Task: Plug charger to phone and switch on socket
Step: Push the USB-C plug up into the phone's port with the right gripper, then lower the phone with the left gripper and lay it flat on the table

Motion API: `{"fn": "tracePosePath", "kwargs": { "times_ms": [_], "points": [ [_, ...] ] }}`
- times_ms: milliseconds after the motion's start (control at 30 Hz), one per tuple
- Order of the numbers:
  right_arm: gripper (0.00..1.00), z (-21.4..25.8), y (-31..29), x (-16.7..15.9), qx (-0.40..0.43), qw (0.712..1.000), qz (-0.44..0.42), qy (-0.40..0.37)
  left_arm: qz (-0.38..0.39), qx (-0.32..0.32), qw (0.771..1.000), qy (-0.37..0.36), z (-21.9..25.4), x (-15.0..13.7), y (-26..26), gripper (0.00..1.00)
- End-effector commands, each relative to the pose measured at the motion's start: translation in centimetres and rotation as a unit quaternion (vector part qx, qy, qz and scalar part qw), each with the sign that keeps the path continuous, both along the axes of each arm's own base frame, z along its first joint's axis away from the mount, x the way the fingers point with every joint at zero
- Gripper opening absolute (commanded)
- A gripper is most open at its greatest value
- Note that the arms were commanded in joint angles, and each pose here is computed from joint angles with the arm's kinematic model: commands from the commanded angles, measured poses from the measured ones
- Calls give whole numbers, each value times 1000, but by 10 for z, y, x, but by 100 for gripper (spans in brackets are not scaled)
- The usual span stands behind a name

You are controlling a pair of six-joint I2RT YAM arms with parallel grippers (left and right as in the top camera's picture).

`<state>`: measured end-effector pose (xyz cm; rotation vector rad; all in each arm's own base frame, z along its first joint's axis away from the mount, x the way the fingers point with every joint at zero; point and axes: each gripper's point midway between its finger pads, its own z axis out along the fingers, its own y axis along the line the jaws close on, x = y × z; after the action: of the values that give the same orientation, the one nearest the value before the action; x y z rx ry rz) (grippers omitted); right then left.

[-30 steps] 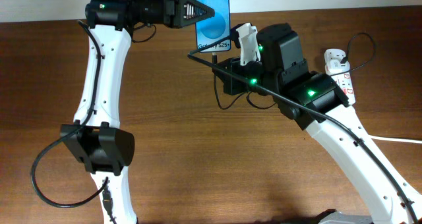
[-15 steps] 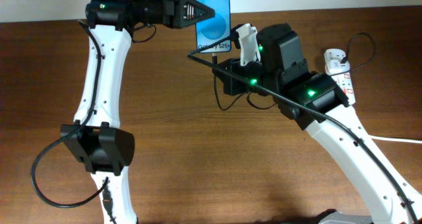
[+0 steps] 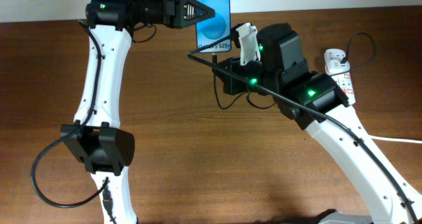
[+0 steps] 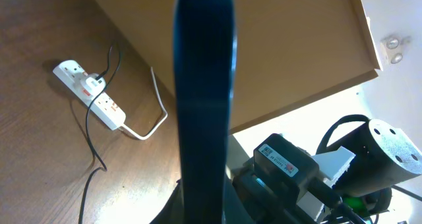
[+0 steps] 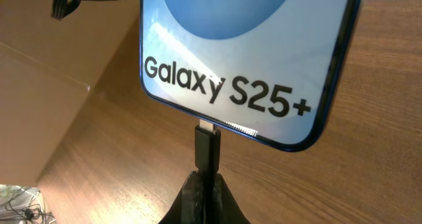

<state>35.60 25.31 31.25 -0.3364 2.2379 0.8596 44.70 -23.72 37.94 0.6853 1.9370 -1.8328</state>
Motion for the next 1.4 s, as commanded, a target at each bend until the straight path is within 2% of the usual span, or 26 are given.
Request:
{"fn": "tracePosePath", "kwargs": {
  "times_ms": [0,1000,1033,1167,1200,1267,1367],
  "points": [
    [4,18,1,1,16,1000,2,-18,-10,-10,1000,-19,10,-6,1,0],
    [4,45,-7,18,47,997,-21,-55,-9,-8,1000,-12,8,-7,1,0],
    [8,45,-7,18,47,997,-21,-55,-9,-8,1000,-12,8,-7,1,0],
    [46,39,-7,15,42,998,-20,-41,16,12,1000,-15,2,2,1,0],
    [62,35,-8,13,38,999,-20,-33,26,19,999,-15,-1,6,2,0],
    [80,28,-10,9,30,999,-21,-17,40,31,999,-17,-5,11,3,0],
    [99,13,-17,2,13,999,-26,16,93,88,992,19,-29,23,8,0]
  ]
}}
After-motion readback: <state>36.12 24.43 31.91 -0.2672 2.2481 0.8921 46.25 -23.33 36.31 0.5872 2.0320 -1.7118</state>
